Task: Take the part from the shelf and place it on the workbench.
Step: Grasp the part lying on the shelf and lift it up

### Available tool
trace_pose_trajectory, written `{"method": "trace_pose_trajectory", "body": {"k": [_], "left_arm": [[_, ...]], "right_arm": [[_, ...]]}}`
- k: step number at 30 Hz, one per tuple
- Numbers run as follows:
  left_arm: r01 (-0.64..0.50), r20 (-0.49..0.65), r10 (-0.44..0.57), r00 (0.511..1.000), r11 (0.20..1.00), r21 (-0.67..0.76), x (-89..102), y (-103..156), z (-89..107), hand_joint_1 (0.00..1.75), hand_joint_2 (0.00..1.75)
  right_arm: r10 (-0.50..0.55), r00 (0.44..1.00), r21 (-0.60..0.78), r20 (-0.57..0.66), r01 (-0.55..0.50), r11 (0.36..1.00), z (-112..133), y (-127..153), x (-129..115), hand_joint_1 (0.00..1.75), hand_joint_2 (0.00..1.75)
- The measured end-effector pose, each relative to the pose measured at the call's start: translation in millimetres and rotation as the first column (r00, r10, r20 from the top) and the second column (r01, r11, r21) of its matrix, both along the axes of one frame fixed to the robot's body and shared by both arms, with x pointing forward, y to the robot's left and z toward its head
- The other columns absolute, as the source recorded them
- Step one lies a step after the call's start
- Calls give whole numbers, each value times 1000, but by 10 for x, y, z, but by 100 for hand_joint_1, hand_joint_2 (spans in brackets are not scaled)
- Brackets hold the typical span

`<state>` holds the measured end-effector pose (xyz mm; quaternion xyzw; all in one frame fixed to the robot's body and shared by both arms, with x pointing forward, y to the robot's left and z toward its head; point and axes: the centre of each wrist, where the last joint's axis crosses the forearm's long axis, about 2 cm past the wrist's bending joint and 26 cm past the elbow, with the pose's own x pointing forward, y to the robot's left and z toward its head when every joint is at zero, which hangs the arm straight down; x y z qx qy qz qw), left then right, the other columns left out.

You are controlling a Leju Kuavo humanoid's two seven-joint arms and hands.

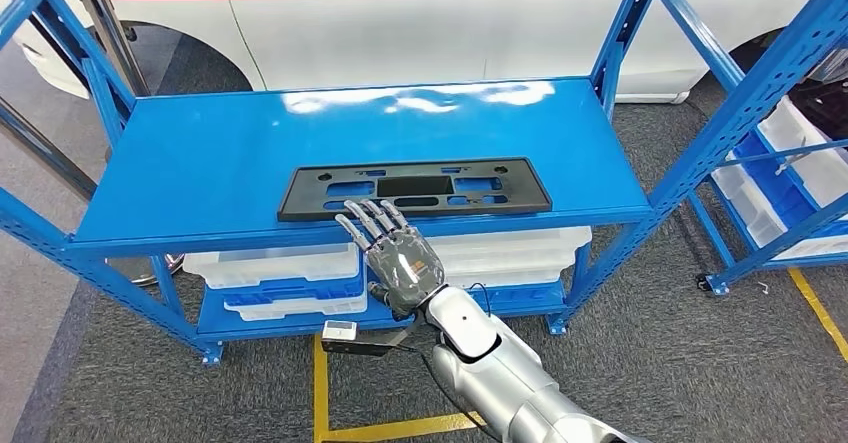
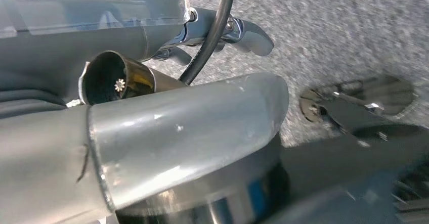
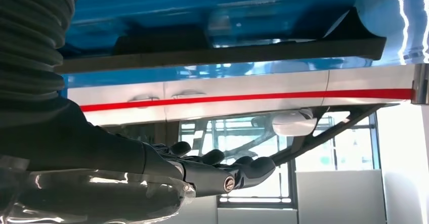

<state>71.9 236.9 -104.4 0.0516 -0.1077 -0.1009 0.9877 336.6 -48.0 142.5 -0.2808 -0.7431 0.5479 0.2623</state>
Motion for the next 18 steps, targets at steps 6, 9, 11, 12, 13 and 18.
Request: {"method": "trace_pose_trajectory", "body": {"k": [6, 9, 11, 12, 13, 18], "left_arm": [[-1, -5, 1, 1000, 1000, 0, -19, -1, -3, 0, 0], [-1, -3, 1, 1000, 1000, 0, -6, -2, -1, 0, 0], [-1, -3, 1, 1000, 1000, 1, 1, -2, 0, 0, 0], [-1, -3, 1, 1000, 1000, 2, 0, -1, 0, 0, 0], [-1, -4, 1, 1000, 1000, 2, 1, -1, 0, 0, 0], [-1, -8, 1, 1000, 1000, 2, -13, 0, -2, 0, 0]], "right_arm": [[-62, 998, -5, -14, 62, 998, -35, -67, 24, 0, 175], [-91, 996, -15, -8, 91, 996, -30, -125, 75, 0, 175], [-107, 994, -22, -6, 107, 994, -39, -161, 97, 0, 175], [-115, 993, -25, -6, 115, 993, -44, -176, 104, 0, 175], [-126, 992, -27, -5, 126, 992, -42, -192, 118, 0, 175], [-162, 987, -34, 4, 162, 986, -38, -287, 193, 0, 175]]}}
